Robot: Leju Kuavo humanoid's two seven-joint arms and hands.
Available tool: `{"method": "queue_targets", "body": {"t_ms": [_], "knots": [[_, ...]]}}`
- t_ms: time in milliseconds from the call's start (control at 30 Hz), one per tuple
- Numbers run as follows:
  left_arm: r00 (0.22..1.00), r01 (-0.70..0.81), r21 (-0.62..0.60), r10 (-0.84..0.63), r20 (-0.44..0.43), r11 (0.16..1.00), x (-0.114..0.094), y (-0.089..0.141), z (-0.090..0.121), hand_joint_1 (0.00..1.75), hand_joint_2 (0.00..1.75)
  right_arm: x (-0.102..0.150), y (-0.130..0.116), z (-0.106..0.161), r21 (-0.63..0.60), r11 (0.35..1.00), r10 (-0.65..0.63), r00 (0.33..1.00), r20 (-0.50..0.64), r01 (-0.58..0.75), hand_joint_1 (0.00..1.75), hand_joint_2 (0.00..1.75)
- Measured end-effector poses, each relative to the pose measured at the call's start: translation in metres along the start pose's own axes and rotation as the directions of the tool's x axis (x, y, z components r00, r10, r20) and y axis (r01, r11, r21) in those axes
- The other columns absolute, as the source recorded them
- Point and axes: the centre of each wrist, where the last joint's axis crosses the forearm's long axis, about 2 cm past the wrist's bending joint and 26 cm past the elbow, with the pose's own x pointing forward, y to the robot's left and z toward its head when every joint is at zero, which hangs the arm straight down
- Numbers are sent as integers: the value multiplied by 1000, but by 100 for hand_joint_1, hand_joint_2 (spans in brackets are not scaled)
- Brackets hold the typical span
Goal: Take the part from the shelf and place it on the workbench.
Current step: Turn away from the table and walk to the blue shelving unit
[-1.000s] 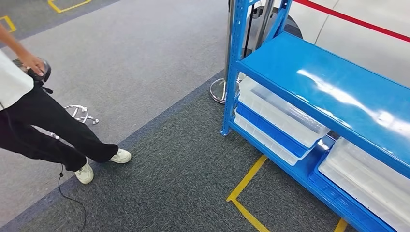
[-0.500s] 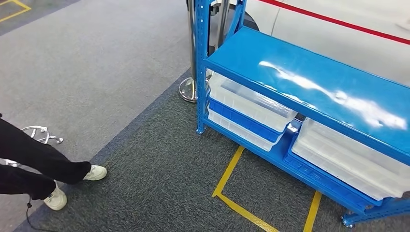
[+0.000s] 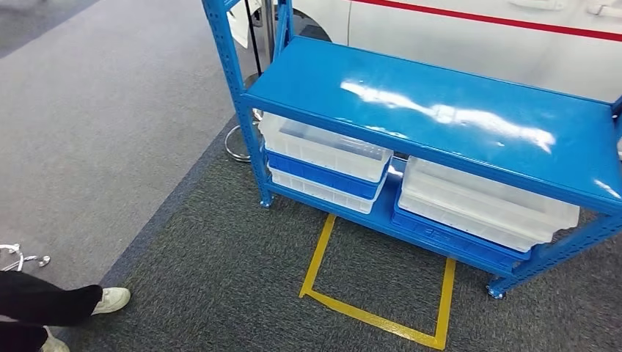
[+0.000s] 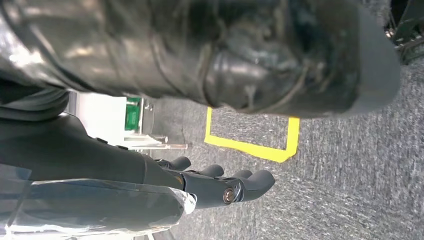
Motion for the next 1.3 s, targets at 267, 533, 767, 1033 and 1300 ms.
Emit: {"method": "queue_targets", "body": {"t_ms": [267,533,767,1033,1300], "knots": [[1000,7,1,-7,-11,1000,-5,-1,1,0,0,1,1,1,8,1000,2,1000,3,-2,0,0],[1000,8,5,-8,-9,1000,-4,-1,1,0,0,0,0,0,5,1000,3,1000,2,-3,0,0],[1000,7,8,-7,2,1000,0,-1,0,0,0,-3,0,-1,-43,996,75,997,18,-74,0,0],[1000,2,9,-2,4,1000,0,0,0,0,131,-2,1,0,-51,996,71,997,5,-70,0,175],[999,-31,11,31,-19,999,-1,0,0,0,175,-2,1,0,-46,997,68,998,12,-67,0,175]]}}
